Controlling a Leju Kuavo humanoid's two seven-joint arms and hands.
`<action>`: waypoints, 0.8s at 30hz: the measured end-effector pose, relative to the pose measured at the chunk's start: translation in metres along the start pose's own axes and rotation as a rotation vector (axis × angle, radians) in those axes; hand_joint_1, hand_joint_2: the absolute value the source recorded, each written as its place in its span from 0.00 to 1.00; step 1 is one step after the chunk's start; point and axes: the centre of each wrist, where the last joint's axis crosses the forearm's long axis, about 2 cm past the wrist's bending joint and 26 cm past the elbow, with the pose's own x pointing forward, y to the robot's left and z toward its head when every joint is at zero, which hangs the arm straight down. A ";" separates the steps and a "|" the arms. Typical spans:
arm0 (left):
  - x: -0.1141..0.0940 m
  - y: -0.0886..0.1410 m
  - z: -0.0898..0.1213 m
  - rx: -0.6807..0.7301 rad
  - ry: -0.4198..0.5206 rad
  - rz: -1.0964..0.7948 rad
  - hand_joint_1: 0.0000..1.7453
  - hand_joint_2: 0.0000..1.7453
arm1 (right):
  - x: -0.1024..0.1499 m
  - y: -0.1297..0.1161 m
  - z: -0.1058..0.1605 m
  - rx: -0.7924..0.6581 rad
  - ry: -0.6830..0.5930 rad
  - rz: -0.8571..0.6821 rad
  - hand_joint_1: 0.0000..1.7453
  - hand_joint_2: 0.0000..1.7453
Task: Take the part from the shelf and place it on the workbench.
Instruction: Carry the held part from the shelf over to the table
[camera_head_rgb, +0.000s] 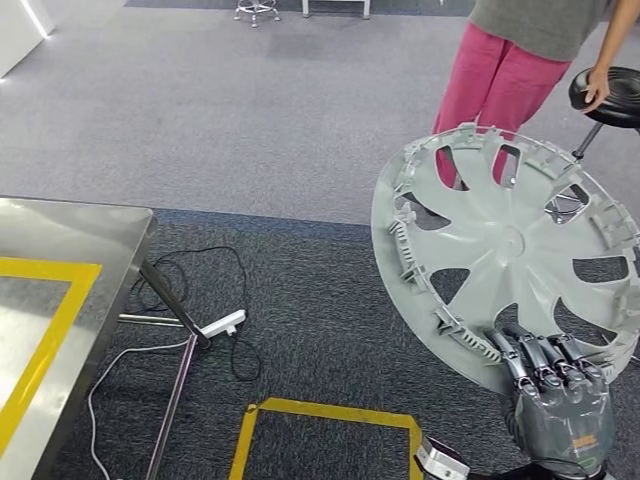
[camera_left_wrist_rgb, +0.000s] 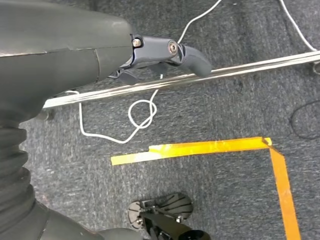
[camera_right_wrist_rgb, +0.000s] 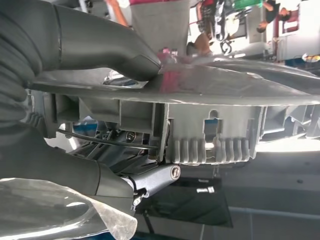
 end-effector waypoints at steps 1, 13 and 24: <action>0.000 0.000 0.000 -0.001 0.002 0.000 0.00 1.00 | 0.000 0.000 0.000 0.000 0.000 0.000 1.00 1.00; -0.002 -0.002 0.003 -0.007 0.009 -0.001 0.00 1.00 | -0.002 -0.002 0.000 -0.002 -0.002 0.003 1.00 1.00; 0.000 -0.001 0.000 0.002 0.009 0.001 0.00 1.00 | -0.004 -0.003 0.000 -0.007 -0.020 0.000 1.00 1.00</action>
